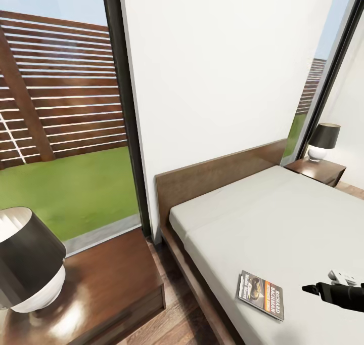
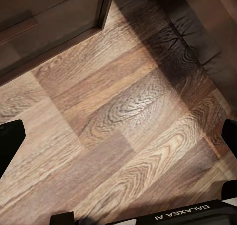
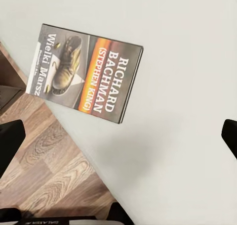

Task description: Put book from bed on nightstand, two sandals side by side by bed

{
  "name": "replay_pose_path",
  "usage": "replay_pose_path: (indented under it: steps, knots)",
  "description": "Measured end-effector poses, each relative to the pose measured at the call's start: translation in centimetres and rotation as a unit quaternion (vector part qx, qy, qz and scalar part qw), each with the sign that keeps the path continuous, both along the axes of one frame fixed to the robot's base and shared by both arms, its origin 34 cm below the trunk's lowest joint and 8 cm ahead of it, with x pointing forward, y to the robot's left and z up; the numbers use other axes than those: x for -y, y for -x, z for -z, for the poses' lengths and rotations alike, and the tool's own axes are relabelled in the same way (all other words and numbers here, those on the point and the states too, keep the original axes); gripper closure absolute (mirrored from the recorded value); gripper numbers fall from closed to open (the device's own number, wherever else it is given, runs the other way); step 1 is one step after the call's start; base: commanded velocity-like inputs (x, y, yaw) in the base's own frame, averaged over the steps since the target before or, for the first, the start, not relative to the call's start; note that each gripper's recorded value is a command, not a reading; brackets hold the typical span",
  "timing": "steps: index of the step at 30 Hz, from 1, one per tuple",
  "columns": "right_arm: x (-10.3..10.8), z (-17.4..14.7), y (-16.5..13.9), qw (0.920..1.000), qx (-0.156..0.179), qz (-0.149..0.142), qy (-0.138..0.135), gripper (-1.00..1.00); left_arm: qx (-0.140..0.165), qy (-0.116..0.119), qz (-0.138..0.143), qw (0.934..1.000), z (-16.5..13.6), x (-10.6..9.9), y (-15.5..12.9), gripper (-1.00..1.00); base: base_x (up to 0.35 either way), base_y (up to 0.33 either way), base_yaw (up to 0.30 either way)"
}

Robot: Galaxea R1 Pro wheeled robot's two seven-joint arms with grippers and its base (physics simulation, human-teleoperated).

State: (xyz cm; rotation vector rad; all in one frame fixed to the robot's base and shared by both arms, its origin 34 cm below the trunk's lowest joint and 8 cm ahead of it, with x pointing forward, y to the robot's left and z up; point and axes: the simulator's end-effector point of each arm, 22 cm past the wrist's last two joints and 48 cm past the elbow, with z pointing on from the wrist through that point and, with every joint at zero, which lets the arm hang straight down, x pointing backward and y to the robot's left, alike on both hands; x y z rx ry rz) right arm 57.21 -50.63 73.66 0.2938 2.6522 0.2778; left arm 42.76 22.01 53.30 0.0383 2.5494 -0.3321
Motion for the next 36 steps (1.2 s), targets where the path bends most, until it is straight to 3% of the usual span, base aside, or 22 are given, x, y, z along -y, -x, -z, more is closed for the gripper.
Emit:
replay_pose_path:
  steps: [8,10,14,17,36]
  knots:
    - [-0.3,-0.1,0.0,0.9999,0.002,-0.003,-0.010,-1.00,0.000,0.001,0.000,1.0000,0.0,0.0,0.0,-1.00,0.000,0.000,0.000]
    - [-1.3,-0.4,-0.1,0.9994,0.008,-0.012,-0.032,-1.00,0.000,0.001,0.000,1.0000,0.0,0.0,0.0,-1.00,0.000,0.000,0.000]
    - [-5.2,-1.9,-0.4,0.9916,0.030,-0.054,-0.113,-1.00,0.000,0.001,0.000,1.0000,0.0,0.0,0.0,-1.00,0.000,0.000,0.000]
    - [-6.1,-2.4,-0.3,0.9882,0.036,-0.065,-0.134,-1.00,0.000,0.001,0.000,1.0000,0.0,0.0,0.0,-1.00,0.000,0.000,0.000]
    - [-6.5,-2.6,-0.3,0.9864,0.038,-0.070,-0.144,-1.00,-0.001,0.002,0.001,1.0000,0.0,0.1,0.0,-1.00,0.000,0.000,0.000]
